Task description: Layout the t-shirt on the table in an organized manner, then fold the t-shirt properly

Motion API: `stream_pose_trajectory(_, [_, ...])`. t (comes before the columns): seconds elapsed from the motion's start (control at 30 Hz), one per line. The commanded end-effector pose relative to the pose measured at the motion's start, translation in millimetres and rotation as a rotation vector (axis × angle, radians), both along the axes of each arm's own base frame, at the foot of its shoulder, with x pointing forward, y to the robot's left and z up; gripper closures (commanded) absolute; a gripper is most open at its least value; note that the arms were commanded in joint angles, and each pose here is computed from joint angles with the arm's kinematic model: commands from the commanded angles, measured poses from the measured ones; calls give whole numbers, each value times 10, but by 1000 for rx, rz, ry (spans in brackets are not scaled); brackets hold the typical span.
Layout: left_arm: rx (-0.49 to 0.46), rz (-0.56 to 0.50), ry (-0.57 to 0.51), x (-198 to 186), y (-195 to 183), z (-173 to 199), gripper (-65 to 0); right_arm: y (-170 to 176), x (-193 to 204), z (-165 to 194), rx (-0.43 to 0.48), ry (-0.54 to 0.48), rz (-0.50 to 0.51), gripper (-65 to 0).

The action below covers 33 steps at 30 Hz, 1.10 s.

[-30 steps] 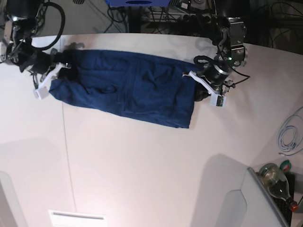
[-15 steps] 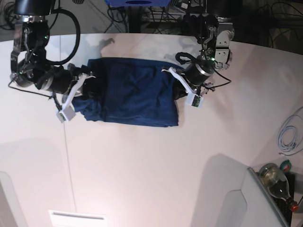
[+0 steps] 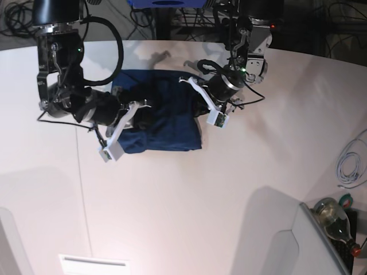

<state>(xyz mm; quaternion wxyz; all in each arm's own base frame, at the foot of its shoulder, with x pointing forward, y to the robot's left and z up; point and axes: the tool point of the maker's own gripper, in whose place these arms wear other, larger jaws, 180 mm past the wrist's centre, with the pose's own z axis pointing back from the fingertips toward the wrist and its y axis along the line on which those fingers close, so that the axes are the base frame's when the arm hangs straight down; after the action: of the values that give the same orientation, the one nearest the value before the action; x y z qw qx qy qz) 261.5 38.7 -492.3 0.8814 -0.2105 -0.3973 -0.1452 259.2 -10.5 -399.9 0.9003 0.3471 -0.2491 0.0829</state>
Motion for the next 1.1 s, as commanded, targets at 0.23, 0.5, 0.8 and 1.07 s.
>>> stream_pose_trajectory(0.23, [9, -10, 9, -18, -2, -9, 0, 271, 46, -124, 58, 25, -4, -2])
stream_pose_trajectory(0.5, [10, -1, 9, -15, 28, -9, 0, 457, 134, -33, 93, -7, 4, -15])
stream_pose_trajectory(0.8, [162, 42, -88, 37, 550, 342, 0, 542, 125, -32, 111, 2, 4, -420])
stream_pose_trajectory(1.07, [405, 207, -39, -414, 1834, 590, 0, 759, 134, 66, 112, -32, 81, -386])
